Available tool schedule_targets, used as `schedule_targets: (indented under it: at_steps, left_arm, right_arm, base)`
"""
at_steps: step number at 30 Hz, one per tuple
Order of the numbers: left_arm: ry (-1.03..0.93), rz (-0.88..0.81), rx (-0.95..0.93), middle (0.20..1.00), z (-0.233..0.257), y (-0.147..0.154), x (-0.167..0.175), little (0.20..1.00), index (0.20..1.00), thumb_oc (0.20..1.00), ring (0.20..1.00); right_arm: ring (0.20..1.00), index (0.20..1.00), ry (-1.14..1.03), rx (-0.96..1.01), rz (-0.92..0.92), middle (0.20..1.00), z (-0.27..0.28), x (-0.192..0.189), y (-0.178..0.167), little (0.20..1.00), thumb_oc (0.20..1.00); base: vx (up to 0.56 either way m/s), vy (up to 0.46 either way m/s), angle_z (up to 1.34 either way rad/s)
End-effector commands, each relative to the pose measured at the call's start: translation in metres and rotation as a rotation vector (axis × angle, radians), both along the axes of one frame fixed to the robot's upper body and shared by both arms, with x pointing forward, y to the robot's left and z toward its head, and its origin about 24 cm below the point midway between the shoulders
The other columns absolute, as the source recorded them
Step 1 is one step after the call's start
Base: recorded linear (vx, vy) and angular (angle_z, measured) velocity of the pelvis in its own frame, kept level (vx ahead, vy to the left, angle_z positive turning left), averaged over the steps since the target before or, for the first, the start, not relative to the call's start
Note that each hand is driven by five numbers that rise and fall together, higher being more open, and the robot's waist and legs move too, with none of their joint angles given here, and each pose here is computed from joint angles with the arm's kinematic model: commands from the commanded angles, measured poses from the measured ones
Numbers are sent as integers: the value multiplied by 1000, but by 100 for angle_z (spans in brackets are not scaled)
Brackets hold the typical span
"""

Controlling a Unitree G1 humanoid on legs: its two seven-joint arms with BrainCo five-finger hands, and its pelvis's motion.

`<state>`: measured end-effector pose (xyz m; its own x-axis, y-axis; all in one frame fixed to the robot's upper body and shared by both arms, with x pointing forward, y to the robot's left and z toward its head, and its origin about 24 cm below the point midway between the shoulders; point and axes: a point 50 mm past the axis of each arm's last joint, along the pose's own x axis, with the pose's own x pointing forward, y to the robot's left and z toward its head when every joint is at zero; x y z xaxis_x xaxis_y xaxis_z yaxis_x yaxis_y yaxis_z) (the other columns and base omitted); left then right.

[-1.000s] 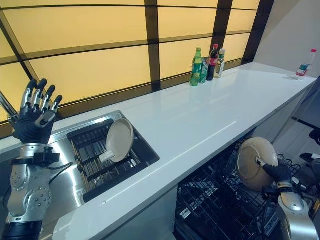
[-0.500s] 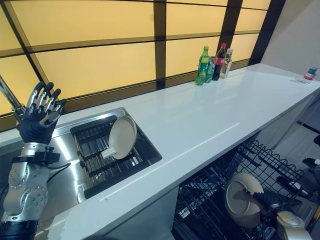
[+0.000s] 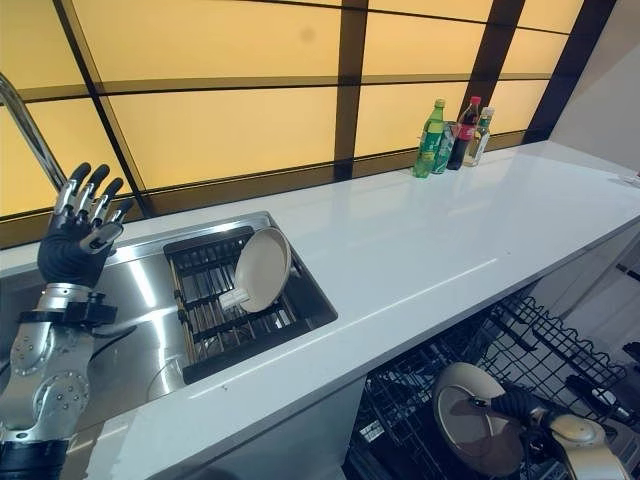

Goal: Pick up plates and place into dishwasher.

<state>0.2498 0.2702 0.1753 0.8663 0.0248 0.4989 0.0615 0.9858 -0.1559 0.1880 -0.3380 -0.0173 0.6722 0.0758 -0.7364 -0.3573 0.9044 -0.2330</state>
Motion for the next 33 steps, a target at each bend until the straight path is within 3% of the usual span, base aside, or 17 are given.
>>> schedule_targets:
  at_steps: [1, 5, 13, 33]
  left_arm:
    - [-40, -15, 62, 1000, 14, 3, 6, 1000, 1000, 1000, 1000]
    - [-31, -5, 52, 1000, 10, 8, 6, 1000, 1000, 1000, 1000]
    - [-31, 22, 16, 1000, 4, 17, 3, 1000, 1000, 1000, 1000]
    - [13, 4, 20, 1000, -5, 6, 4, 1000, 1000, 1000, 1000]
  right_arm:
    - [200, 200, -26, 2, 52, 200, 10, 17, 1, 200, 200]
    - [200, 200, -152, 109, 8, 200, 30, 31, 1, 200, 200]
    - [200, 200, -243, 114, 23, 200, 52, 39, -7, 200, 200]
    - [200, 200, 140, 31, 285, 200, -17, -1, 25, 200, 200]
  base:
    - [0, 0, 0]
    - [0, 0, 0]
    - [4, 2, 0]
    - [18, 2, -1]
